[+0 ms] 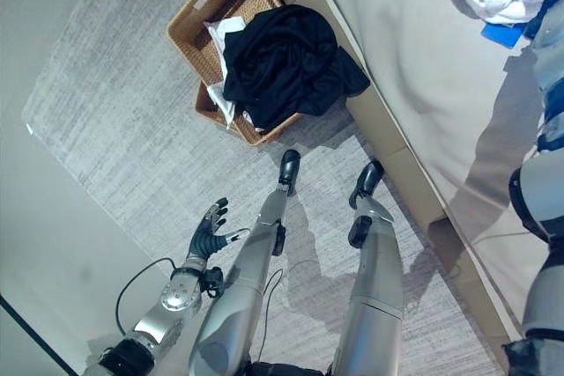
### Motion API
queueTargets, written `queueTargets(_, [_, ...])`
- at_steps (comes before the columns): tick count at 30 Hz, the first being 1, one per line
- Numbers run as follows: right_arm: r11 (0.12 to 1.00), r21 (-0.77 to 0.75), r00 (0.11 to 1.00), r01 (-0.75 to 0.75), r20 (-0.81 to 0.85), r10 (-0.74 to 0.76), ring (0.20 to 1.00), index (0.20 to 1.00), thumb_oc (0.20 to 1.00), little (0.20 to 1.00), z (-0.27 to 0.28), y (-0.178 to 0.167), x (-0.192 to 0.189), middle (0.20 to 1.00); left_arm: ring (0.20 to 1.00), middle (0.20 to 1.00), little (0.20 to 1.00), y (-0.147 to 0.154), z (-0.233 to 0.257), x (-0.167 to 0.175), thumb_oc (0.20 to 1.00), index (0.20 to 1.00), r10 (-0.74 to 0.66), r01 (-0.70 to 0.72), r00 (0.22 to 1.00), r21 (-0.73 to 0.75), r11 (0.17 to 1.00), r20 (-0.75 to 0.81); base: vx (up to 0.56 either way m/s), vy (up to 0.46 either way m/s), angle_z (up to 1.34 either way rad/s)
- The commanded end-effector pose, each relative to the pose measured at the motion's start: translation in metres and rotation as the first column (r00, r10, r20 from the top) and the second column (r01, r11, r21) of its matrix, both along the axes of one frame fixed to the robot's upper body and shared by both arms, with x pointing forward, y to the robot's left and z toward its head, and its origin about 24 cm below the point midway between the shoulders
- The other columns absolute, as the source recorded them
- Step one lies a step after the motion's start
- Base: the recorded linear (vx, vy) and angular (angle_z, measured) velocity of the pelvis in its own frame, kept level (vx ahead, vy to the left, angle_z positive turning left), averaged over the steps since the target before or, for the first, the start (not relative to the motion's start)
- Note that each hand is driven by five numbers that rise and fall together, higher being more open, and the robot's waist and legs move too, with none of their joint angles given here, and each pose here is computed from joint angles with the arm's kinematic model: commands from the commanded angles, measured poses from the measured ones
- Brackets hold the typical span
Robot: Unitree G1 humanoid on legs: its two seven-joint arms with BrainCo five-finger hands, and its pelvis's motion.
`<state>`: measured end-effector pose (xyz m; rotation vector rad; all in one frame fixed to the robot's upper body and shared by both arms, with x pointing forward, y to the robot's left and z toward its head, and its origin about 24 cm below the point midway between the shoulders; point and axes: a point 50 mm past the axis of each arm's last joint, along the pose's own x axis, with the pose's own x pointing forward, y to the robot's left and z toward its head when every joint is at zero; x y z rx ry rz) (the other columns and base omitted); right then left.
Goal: Pick up clothes into the bucket
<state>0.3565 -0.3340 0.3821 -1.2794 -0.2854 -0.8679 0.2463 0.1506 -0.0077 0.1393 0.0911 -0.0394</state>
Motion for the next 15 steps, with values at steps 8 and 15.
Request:
queueTargets(8, [0.999, -0.035, 1.0, -0.009, -0.011, 0.009, 0.2, 0.2, 0.2, 0.2, 0.001, -0.003, -0.003, 0.2, 1.0, 1.0, 1.0, 0.015, 0.005, 0.002, 1.0, 1.0, 0.059, -0.059, 0.997, 0.005, 0.998, 0.04, 0.0, 0.0, 0.0])
queueTargets(15, [0.994, -0.058, 0.991, -0.089, 0.091, 0.094, 0.2, 0.2, 0.2, 0.2, 0.018, 0.013, -0.004, 0.2, 1.0, 1.0, 1.0, 0.024, 0.009, 0.005, 1.0, 1.0, 0.074, -0.077, 0.995, 0.04, 0.996, 0.062, -0.01, 0.001, -0.02])
